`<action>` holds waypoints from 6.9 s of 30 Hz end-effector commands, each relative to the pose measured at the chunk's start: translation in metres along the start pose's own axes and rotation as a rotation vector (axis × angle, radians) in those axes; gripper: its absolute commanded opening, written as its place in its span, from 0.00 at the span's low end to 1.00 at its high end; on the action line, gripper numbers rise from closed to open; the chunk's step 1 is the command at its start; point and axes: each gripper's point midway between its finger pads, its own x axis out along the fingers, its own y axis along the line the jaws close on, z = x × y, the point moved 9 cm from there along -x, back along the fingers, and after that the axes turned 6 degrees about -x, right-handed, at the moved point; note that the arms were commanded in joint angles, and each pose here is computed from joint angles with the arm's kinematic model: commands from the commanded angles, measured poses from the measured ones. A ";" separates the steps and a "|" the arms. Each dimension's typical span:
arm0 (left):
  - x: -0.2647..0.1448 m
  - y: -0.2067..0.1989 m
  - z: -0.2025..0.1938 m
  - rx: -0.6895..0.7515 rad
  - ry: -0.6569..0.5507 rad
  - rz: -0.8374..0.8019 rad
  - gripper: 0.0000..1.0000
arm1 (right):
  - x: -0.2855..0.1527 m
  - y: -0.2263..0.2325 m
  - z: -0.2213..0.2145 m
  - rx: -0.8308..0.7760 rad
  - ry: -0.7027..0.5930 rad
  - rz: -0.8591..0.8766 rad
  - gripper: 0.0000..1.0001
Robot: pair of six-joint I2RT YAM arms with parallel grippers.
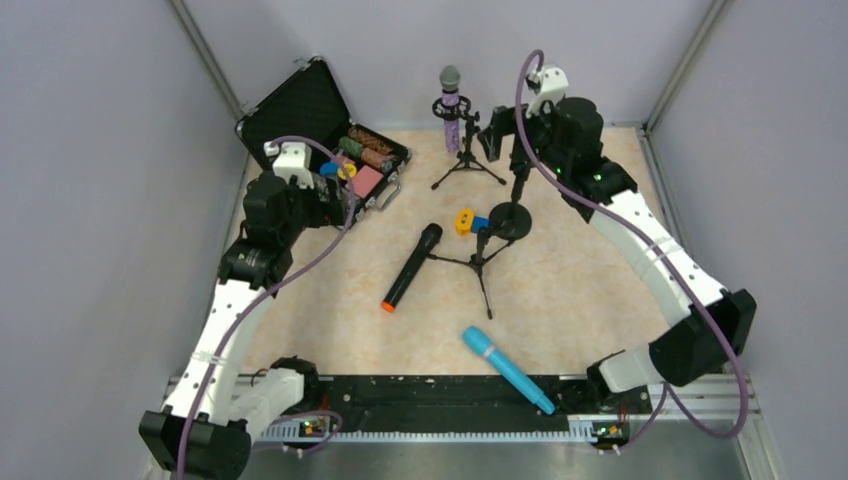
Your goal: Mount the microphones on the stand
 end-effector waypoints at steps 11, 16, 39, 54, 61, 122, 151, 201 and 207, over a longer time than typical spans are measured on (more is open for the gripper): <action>0.017 -0.032 0.003 -0.024 0.088 -0.317 0.99 | -0.093 0.015 -0.095 0.160 0.148 0.085 0.98; 0.032 -0.045 -0.005 -0.049 0.239 -0.380 0.99 | -0.120 0.022 -0.128 0.222 0.231 0.134 0.98; 0.057 -0.167 -0.081 0.074 0.198 -0.872 0.99 | -0.164 0.042 -0.122 0.404 0.125 0.297 0.98; 0.080 -0.222 -0.117 0.224 0.150 -1.073 0.94 | -0.178 0.045 -0.096 0.364 0.031 0.359 0.98; 0.094 -0.236 -0.127 0.234 0.095 -1.057 0.94 | -0.178 0.045 -0.096 0.365 0.034 0.360 0.98; 0.042 -0.206 -0.134 0.261 -0.022 -0.818 0.88 | -0.159 0.042 -0.141 0.334 0.202 0.362 0.98; 0.043 -0.157 -0.136 -0.175 0.325 -0.536 0.94 | -0.165 0.095 -0.226 0.228 0.676 0.322 0.98; -0.013 -0.071 -0.067 -0.276 0.017 -0.319 0.91 | -0.148 0.257 -0.200 -0.128 0.468 0.798 0.00; -0.013 -0.073 -0.071 -0.309 0.030 -0.343 0.91 | -0.147 0.247 -0.141 0.029 0.188 0.835 0.00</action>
